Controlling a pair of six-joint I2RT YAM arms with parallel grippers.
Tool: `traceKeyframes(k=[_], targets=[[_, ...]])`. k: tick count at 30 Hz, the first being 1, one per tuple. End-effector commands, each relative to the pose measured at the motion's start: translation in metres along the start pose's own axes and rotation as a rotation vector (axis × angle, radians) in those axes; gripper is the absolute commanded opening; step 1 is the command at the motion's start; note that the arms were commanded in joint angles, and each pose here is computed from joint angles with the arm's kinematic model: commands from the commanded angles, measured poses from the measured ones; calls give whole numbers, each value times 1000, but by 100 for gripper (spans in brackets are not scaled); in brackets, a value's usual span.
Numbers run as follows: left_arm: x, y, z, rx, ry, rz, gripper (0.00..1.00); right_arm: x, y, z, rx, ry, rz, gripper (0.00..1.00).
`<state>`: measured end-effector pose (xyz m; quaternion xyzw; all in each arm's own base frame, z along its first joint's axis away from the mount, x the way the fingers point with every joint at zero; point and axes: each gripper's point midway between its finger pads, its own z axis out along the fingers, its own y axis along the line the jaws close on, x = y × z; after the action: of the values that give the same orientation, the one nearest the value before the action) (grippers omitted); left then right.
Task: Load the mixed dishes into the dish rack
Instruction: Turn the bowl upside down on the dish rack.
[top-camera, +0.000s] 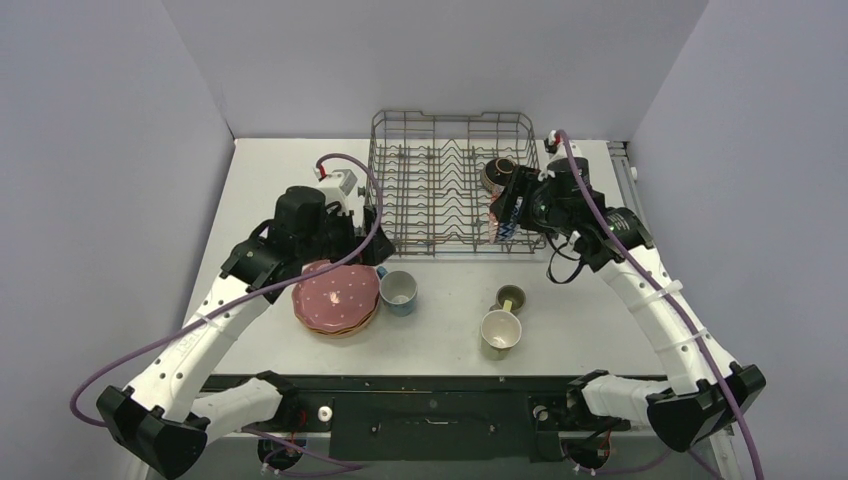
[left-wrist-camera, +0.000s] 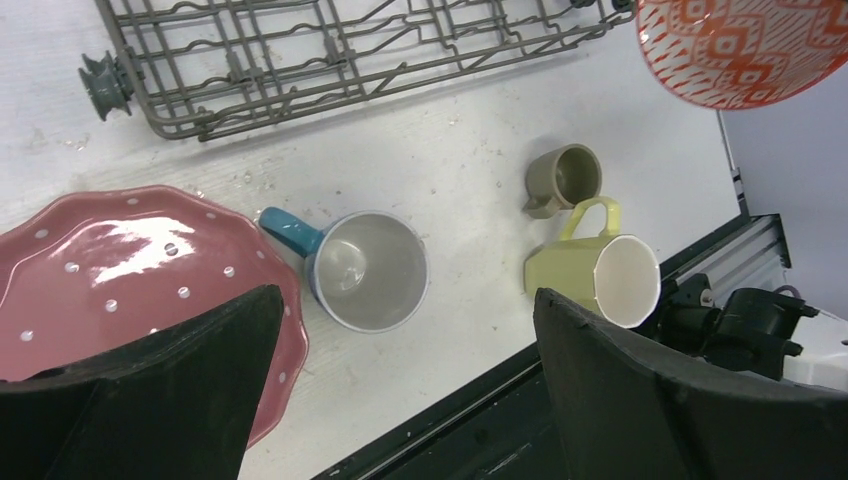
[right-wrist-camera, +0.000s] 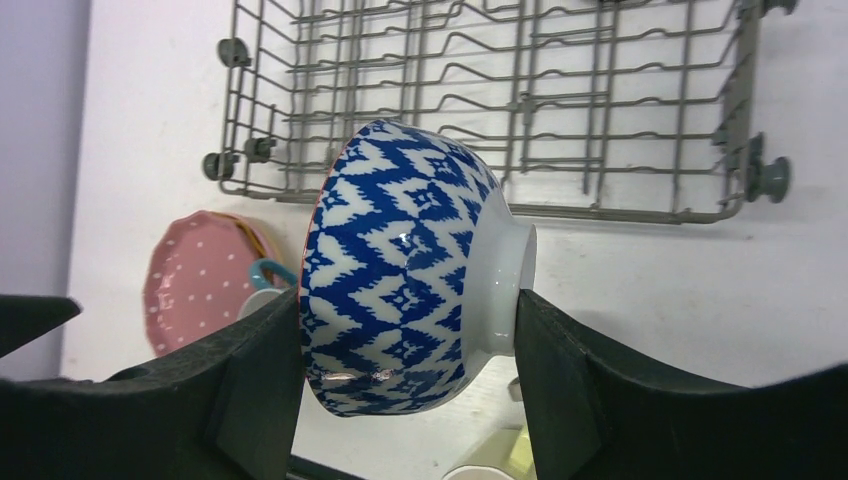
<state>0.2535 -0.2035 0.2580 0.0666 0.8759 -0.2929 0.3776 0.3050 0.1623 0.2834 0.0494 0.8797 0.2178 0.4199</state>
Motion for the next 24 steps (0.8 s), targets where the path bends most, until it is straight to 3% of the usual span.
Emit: traceKeyframes(k=[1,2,24], targets=[[0,14,-9,-56,-38,34,95,-44,-10,-7,99,-124,-94,0],[2,15,-9,-58,-37,35,100,-47,-12,-4,116,-123,-101,0],[43,27,-11,-9,-18,90,96,-68,-46,75,454,-13,-336,0]])
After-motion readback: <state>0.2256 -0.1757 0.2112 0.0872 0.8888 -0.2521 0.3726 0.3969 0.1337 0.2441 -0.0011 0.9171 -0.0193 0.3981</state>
